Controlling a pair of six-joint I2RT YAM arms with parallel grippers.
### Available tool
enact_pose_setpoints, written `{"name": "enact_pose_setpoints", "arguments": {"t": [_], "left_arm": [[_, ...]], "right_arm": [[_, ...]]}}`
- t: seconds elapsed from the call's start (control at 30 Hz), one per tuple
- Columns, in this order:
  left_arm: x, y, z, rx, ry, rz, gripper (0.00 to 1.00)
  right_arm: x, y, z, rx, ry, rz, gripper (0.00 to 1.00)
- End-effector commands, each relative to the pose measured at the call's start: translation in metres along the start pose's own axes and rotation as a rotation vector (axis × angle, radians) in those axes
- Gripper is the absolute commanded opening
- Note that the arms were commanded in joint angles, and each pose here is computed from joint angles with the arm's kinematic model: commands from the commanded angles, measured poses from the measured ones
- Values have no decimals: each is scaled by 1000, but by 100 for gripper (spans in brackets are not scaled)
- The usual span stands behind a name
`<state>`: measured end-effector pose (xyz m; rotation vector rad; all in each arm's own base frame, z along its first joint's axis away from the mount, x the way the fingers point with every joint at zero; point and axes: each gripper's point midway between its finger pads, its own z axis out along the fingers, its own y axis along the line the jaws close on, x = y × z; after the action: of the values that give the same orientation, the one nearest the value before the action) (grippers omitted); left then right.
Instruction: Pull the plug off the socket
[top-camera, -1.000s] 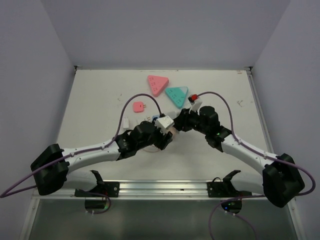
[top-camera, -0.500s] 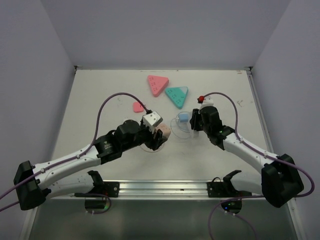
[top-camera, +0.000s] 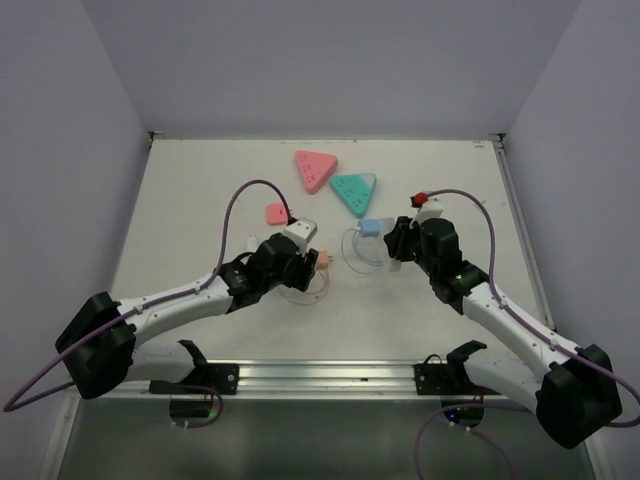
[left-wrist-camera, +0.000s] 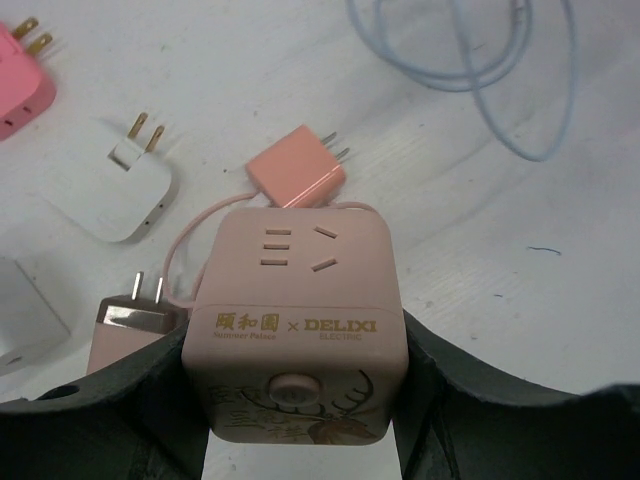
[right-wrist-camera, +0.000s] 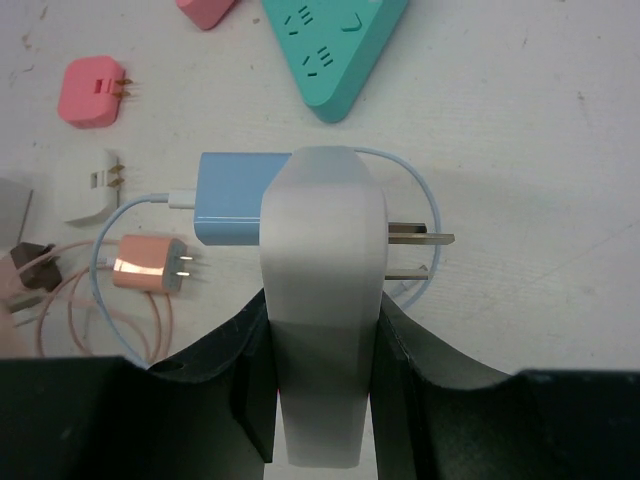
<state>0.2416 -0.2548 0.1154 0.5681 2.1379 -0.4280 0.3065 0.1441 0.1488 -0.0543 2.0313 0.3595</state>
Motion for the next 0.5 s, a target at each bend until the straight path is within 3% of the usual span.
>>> {"name": "enact_pose_setpoints", "arguments": {"t": [0.0,0.13,0.23,0.33,0.43,0.47], "left_arm": [[-12,22,20,-65,-78,-109,0],[9,30,38,-85,-19,-113,4],[20,26,43,-55,-4,-109,17],[28,28,42,-61,5,-111,31],[27,27,36,-53,-2,-114,57],[26,26,35,-47,-5,-115,61]], "right_arm": [[-23,25,-6,-133,-94,41,0],[-26,44,-9,-241,-96,27,0],[-26,57,-12,-311,-83,12,0],[-27,64,-14,-351,-80,4,0],[-25,69,-15,-384,-66,-13,0],[-26,71,-16,-391,-64,-17,0]]}}
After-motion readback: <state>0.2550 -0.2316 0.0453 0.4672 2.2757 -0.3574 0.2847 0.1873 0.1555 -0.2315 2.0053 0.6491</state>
